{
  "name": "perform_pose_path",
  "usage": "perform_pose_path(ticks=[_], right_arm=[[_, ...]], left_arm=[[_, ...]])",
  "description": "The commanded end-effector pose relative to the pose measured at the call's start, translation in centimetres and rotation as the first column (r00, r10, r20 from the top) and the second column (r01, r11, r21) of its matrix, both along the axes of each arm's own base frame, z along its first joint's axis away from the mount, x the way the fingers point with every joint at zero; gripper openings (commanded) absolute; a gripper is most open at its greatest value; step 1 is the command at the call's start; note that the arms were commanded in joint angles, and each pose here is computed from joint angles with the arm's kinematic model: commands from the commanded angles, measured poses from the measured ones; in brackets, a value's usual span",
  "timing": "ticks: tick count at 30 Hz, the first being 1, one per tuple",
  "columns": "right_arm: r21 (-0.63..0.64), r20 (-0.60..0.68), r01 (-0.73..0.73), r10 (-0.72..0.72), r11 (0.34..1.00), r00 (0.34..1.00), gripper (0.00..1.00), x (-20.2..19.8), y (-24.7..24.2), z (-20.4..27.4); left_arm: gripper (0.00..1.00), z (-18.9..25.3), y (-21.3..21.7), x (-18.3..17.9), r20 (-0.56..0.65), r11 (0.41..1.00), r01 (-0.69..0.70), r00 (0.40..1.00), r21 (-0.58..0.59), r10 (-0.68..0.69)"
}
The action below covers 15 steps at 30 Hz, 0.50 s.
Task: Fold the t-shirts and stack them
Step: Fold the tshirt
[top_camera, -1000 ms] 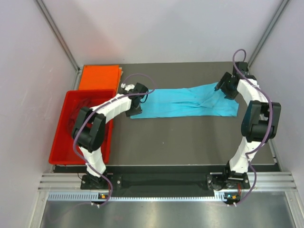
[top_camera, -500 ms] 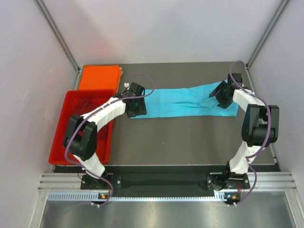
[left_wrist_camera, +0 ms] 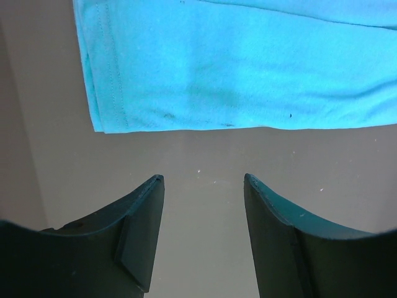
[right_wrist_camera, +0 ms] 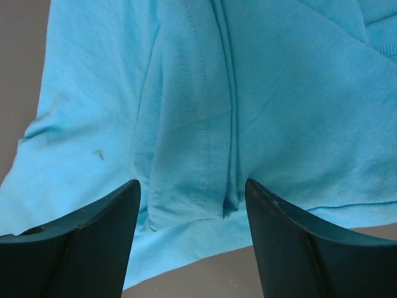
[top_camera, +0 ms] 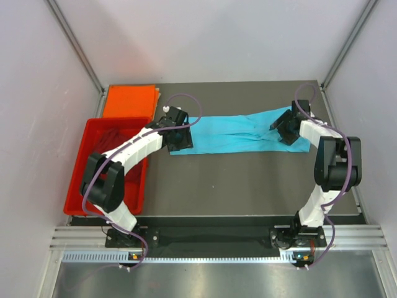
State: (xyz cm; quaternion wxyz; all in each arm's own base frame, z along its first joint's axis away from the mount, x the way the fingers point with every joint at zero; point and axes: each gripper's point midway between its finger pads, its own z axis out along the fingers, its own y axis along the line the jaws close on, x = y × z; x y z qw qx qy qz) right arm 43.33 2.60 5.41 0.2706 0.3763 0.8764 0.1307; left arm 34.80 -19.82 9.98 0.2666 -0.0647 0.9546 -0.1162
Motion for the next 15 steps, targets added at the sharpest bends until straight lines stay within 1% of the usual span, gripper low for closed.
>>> perform_pose_path(ticks=[1, 6, 9, 14, 15], right_arm=[[-0.006, 0.049, 0.032, -0.031, 0.999, 0.998, 0.68, 0.5, 0.3, 0.8], [-0.004, 0.057, 0.029, -0.028, 1.0, 0.998, 0.67, 0.7, 0.3, 0.5], [0.01, 0.086, 0.021, -0.022, 1.0, 0.996, 0.66, 1.3, 0.6, 0.7], [0.057, 0.195, -0.019, 0.007, 0.998, 0.981, 0.63, 3.5, 1.6, 2.4], [0.068, 0.231, -0.063, 0.045, 0.996, 0.972, 0.63, 4.1, 3.3, 3.0]], left_arm=[[0.59, 1.8, 0.0, 0.7, 0.067, 1.0, -0.006, 0.998, -0.023, 0.007], [0.59, 1.7, 0.3, 0.7, 0.065, 1.0, -0.024, 0.998, -0.007, 0.024], [0.59, 1.6, 0.4, 0.7, 0.063, 1.0, -0.028, 0.998, -0.005, 0.028], [0.59, 1.5, 0.2, 0.7, 0.056, 0.999, -0.029, 0.998, -0.017, 0.03], [0.59, 1.5, 0.1, 0.7, 0.056, 0.999, -0.03, 0.998, -0.022, 0.031]])
